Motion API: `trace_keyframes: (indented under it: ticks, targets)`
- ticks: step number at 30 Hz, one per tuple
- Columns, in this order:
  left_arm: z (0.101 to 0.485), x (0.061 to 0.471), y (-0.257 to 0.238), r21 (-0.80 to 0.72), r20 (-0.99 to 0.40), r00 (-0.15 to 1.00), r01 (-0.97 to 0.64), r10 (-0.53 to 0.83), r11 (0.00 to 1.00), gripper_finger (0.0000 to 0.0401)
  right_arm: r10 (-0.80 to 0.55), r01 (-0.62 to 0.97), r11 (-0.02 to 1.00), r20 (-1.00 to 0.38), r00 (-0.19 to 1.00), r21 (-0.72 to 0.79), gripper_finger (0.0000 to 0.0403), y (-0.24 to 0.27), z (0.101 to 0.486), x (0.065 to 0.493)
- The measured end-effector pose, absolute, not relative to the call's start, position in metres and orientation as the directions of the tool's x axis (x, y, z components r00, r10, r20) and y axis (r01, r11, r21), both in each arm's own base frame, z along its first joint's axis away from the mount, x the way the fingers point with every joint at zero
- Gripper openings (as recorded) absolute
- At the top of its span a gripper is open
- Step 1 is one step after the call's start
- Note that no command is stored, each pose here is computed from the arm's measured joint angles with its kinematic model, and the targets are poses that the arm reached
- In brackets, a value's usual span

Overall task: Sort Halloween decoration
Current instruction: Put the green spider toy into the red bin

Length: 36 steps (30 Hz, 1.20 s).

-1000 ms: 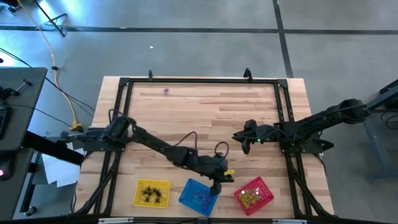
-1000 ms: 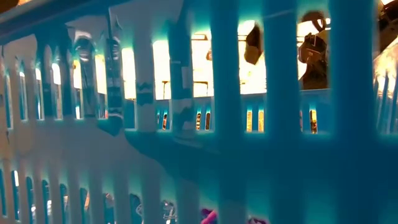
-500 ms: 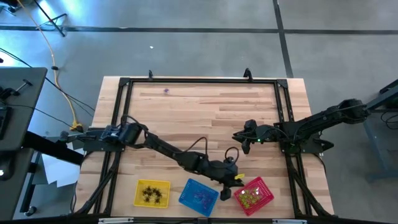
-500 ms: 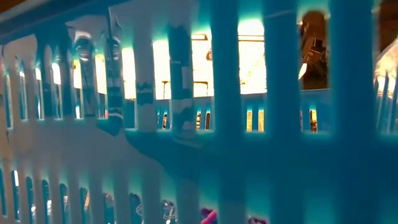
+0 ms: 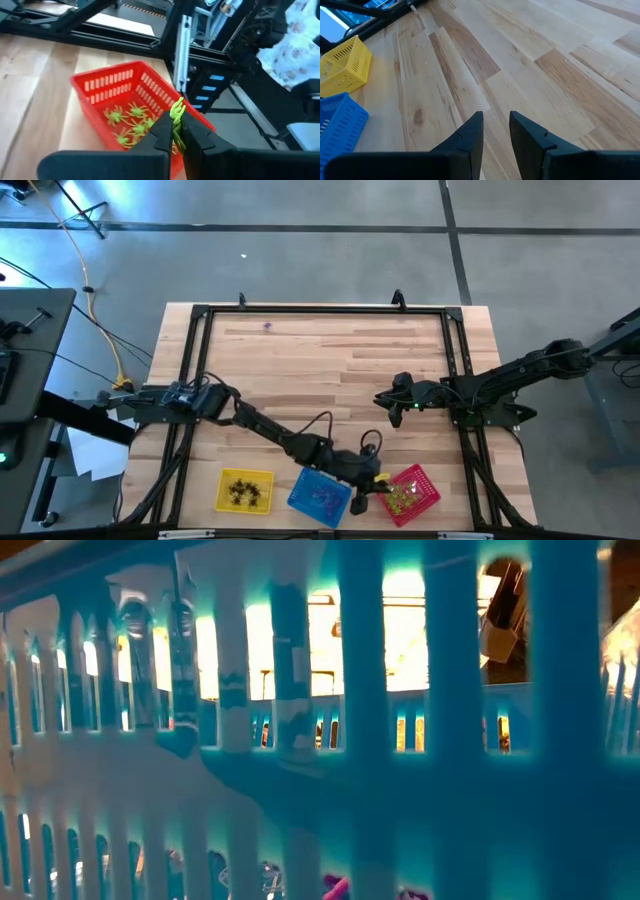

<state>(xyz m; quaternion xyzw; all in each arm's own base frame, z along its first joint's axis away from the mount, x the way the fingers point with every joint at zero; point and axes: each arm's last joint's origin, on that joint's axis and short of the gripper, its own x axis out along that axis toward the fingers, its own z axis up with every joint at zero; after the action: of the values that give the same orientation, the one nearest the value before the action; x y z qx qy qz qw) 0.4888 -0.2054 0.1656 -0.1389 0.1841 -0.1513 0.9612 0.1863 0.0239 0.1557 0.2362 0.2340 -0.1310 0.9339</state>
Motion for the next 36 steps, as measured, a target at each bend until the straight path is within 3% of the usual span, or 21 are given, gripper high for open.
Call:
trace_keyframes:
  ticks: [36]
  targets:
    - [0.1733,0.4858,-0.2177,-0.316,-0.233,0.910,0.262,-0.342,0.912,0.0008,-0.134,0.355,0.854,-0.499,0.856,0.380,0.0091,0.0239,0.1557,0.1864]
